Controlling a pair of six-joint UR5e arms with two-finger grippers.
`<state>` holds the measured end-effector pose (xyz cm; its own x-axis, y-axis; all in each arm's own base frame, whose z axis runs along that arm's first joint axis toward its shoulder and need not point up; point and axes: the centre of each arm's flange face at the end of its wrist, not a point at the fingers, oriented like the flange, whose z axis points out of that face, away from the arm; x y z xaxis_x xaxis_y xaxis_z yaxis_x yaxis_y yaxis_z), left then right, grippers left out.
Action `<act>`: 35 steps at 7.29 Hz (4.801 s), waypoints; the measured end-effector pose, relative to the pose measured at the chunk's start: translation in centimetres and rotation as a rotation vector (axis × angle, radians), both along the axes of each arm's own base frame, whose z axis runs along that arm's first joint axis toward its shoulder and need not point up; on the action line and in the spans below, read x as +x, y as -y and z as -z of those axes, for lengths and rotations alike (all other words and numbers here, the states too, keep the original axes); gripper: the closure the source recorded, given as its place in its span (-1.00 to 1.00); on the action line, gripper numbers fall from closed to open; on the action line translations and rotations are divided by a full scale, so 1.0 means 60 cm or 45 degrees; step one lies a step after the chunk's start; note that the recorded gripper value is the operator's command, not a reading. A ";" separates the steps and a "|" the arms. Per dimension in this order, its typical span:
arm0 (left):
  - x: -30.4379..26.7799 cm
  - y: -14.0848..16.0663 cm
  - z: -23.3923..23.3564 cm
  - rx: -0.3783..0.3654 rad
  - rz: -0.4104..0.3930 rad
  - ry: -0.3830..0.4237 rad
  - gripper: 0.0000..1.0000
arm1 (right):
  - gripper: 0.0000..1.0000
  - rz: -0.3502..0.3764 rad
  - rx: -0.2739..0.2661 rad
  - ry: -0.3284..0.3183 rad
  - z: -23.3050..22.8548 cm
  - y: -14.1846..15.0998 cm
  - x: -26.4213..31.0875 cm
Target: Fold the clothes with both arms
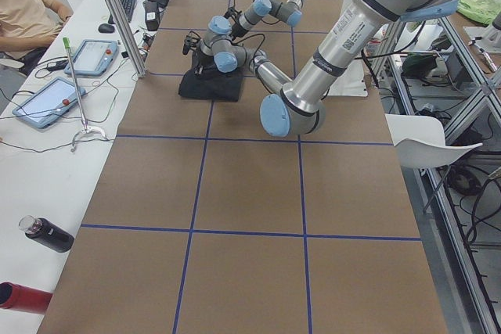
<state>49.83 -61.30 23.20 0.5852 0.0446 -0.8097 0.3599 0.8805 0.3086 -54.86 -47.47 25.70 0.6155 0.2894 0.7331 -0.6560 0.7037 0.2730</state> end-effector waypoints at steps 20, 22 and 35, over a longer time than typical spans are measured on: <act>-0.191 -0.026 -0.147 0.206 -0.181 -0.033 -1.00 | 0.65 1.044 0.562 -1.018 0.043 0.002 -0.093; -0.191 -0.027 -0.156 0.199 -0.180 -0.027 -1.00 | 0.87 1.053 0.590 -1.052 0.050 0.019 -0.077; -0.193 -0.031 -0.168 0.180 -0.173 -0.028 -1.00 | -0.95 0.870 0.448 -0.997 0.018 0.307 -0.001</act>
<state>38.27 -59.46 33.29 0.5483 0.2357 -0.8023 0.2490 0.8699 0.4258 -54.95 -65.90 24.63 0.8975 -0.4388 0.0436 0.2856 0.6539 0.7006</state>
